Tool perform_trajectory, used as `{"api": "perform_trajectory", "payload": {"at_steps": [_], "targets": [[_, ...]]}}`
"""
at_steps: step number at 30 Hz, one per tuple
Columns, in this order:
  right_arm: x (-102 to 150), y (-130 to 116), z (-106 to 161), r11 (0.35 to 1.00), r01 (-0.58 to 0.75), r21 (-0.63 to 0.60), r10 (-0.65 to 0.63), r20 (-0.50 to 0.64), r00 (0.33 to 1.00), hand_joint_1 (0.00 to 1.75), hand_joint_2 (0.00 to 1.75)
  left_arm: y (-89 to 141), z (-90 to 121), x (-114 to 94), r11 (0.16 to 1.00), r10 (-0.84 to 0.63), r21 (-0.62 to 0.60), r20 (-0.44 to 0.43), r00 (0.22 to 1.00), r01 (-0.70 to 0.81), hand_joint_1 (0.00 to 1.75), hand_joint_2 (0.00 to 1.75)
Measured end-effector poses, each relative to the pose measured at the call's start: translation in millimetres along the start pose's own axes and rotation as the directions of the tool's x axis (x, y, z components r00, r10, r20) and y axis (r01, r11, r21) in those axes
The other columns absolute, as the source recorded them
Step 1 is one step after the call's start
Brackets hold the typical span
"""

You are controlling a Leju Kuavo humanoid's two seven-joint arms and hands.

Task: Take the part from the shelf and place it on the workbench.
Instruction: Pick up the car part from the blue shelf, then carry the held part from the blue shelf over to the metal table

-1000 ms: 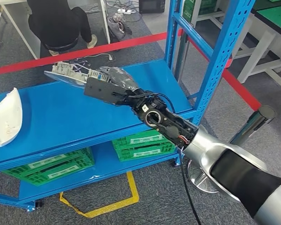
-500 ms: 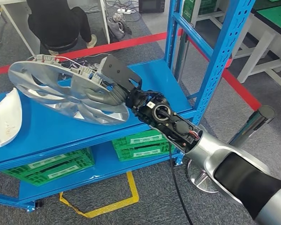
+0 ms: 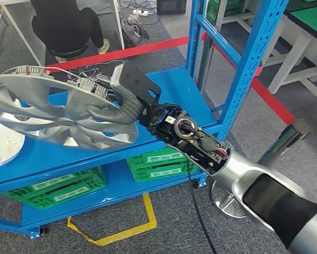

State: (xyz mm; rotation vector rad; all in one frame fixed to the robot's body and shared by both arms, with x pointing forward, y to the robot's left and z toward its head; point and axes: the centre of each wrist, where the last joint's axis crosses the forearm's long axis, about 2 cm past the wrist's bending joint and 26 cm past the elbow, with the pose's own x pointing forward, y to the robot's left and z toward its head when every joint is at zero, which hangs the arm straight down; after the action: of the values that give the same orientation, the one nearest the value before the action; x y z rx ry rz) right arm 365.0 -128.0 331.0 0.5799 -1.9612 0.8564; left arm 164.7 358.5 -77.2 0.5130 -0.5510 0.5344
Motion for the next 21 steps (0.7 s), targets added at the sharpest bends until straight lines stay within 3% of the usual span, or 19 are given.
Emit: {"api": "perform_trajectory", "payload": {"at_steps": [7,21], "targets": [[2.3,1.1,1.3,0.989,0.122,0.085,-0.126,0.042,0.991,1.75,1.75,-0.8,0.2,-0.1,1.000,0.007,-0.023,0.004,1.000,-0.007,0.00,1.75],[3.0,0.6,3.8,0.974,0.180,0.139,-0.191,0.063,0.980,1.75,1.75,-1.2,0.3,-0.4,0.999,0.011,-0.037,0.010,1.000,-0.011,0.00,1.75]]}}
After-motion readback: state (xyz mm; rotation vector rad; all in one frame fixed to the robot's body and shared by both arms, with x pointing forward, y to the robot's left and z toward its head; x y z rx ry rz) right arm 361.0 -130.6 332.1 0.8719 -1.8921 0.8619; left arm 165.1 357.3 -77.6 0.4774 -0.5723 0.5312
